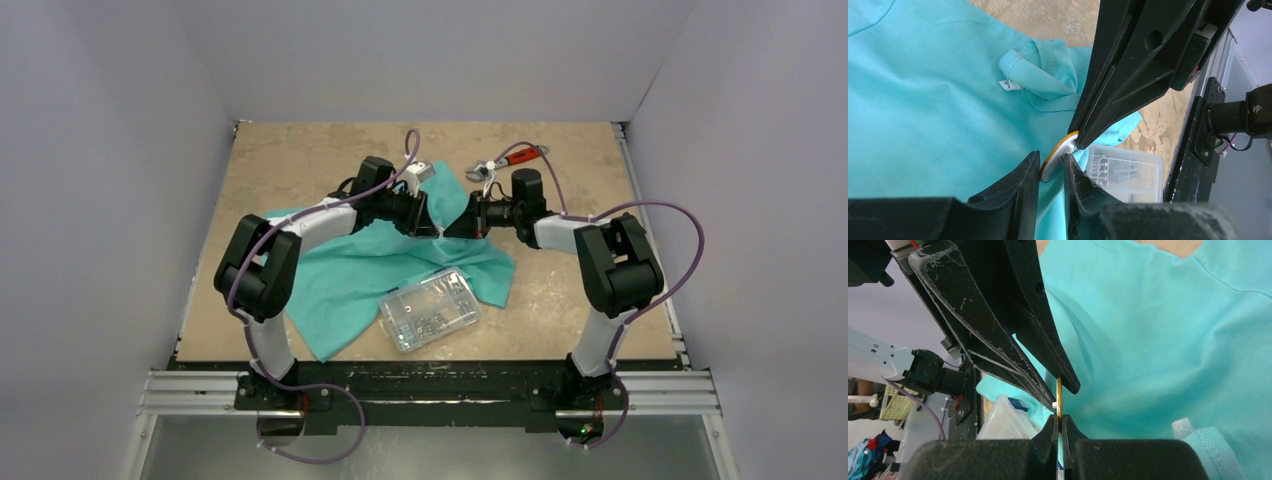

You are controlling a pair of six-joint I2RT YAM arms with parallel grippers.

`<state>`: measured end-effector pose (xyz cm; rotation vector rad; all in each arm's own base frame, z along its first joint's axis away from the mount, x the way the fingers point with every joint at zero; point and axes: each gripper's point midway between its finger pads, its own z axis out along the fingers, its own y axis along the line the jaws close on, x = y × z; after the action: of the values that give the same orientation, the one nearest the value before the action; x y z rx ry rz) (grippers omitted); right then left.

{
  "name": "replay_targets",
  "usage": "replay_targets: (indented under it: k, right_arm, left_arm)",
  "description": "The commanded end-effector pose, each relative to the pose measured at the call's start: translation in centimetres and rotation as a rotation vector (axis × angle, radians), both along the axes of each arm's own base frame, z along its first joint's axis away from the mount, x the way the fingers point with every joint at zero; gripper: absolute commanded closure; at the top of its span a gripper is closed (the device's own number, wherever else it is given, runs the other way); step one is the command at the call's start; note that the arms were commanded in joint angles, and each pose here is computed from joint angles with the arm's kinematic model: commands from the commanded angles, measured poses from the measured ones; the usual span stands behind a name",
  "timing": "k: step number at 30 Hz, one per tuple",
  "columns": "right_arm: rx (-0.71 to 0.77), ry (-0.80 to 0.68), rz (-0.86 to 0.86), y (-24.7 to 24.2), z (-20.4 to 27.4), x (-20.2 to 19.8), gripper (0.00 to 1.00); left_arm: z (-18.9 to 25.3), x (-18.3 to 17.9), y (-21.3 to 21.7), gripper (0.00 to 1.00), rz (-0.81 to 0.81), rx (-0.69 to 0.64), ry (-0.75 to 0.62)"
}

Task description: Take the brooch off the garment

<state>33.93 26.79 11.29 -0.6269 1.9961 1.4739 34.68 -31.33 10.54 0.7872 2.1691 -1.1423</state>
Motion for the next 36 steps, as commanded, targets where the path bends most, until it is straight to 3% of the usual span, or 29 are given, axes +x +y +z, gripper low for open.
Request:
replay_targets:
  k: [1, 5, 22, 36]
  right_arm:
    - [0.031, -0.072, 0.039, 0.3, 1.9, -0.4, 1.0]
    - [0.021, -0.074, 0.035, 0.2, 1.7, -0.3, 1.0]
    - [0.017, -0.083, 0.05, 0.3, 1.3, 0.0, 1.0]
    - [0.039, -0.094, 0.063, 0.5, 1.8, -0.2, 1.0]
  left_arm:
    - [0.5, 1.0, 0.1, 0.75, 0.019, 0.012, -0.037]
    - [0.9, 0.8, 0.0, 0.69, 0.006, -0.006, -0.039]
    - [3.9, 0.7, 1.0, 0.55, -0.01, -0.137, -0.086]
    - [2.4, 1.1, 1.3, 0.64, -0.05, -0.11, -0.108]
